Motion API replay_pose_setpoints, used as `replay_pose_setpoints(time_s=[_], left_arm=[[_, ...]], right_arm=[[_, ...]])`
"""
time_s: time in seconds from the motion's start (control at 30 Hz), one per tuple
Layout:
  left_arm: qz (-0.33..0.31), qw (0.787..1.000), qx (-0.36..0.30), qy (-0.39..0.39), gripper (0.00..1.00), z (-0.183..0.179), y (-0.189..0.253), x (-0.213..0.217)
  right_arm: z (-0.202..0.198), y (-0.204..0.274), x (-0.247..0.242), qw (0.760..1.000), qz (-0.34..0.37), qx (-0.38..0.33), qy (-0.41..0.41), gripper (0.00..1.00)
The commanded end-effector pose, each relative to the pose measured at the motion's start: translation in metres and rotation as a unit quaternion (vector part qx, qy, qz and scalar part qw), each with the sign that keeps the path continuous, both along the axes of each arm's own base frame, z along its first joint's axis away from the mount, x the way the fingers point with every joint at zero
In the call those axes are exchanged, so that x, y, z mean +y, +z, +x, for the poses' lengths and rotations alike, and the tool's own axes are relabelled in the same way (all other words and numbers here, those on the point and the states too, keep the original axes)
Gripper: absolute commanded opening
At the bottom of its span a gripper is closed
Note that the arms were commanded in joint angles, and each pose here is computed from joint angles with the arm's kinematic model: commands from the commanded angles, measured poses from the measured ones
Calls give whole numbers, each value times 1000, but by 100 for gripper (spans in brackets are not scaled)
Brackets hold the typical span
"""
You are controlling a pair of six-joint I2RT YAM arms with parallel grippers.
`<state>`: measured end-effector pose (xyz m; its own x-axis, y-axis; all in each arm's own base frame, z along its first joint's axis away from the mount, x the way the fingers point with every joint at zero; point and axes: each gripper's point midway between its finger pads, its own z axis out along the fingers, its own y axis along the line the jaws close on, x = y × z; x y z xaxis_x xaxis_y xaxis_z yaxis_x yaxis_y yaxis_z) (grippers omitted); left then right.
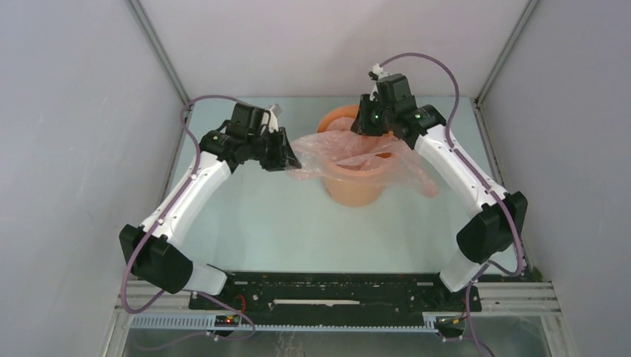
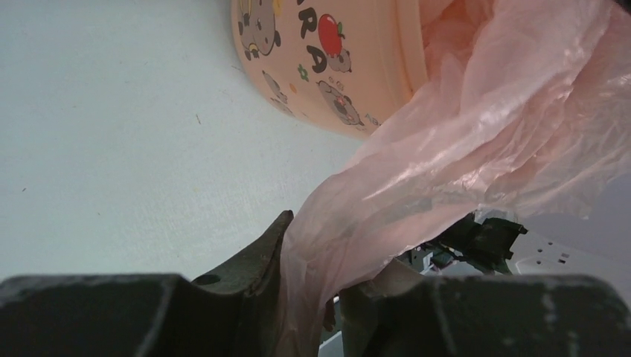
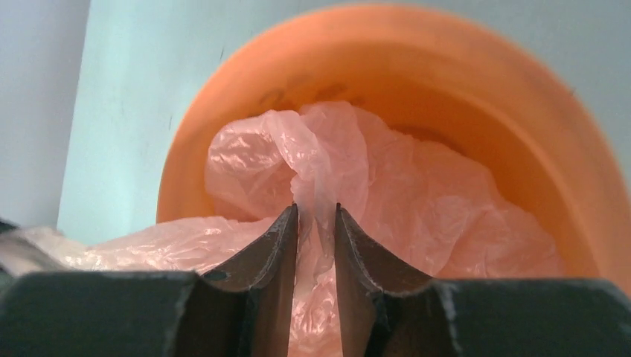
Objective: Put the trash bags into the trash bin
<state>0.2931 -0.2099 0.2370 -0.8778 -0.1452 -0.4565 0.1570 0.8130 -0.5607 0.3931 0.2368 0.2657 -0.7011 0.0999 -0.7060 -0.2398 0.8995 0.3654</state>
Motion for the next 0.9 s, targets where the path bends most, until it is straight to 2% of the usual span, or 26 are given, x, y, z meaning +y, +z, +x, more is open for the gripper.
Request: replay_pose_setpoints(time_s=[0.0, 0.13, 0.27, 0.33, 0.4, 0.53, 0.7, 0.8, 0.87], left_arm=[[-22, 998, -51, -27, 31, 4, 41, -7], [-21, 998, -58, -31, 30, 10, 45, -8], [-17, 997, -65, -28, 31, 18, 46, -9], [-13, 997, -74, -26, 35, 23, 47, -9], [0, 997, -79, -23, 41, 27, 46, -6], [35, 994, -99, -17, 59, 28, 48, 7], [85, 986, -146, 17, 83, 21, 65, 36], [87, 977, -188, 43, 91, 14, 86, 50], [87, 969, -223, 55, 93, 11, 102, 57]], right_arm=[[36, -4, 19, 1000, 5, -23, 6, 33], [52, -42, 40, 1000, -12, 16, 23, 37], [55, -77, 21, 996, -46, 78, 7, 42], [53, -57, 12, 996, -45, 72, 11, 43], [46, -27, 8, 997, -32, 59, 27, 52], [24, 34, 2, 998, 4, 39, 50, 71], [-3, 81, -15, 998, 33, 21, 55, 84], [-22, 97, -37, 998, 4, -14, 57, 89], [-35, 104, -53, 997, -30, -45, 59, 89]])
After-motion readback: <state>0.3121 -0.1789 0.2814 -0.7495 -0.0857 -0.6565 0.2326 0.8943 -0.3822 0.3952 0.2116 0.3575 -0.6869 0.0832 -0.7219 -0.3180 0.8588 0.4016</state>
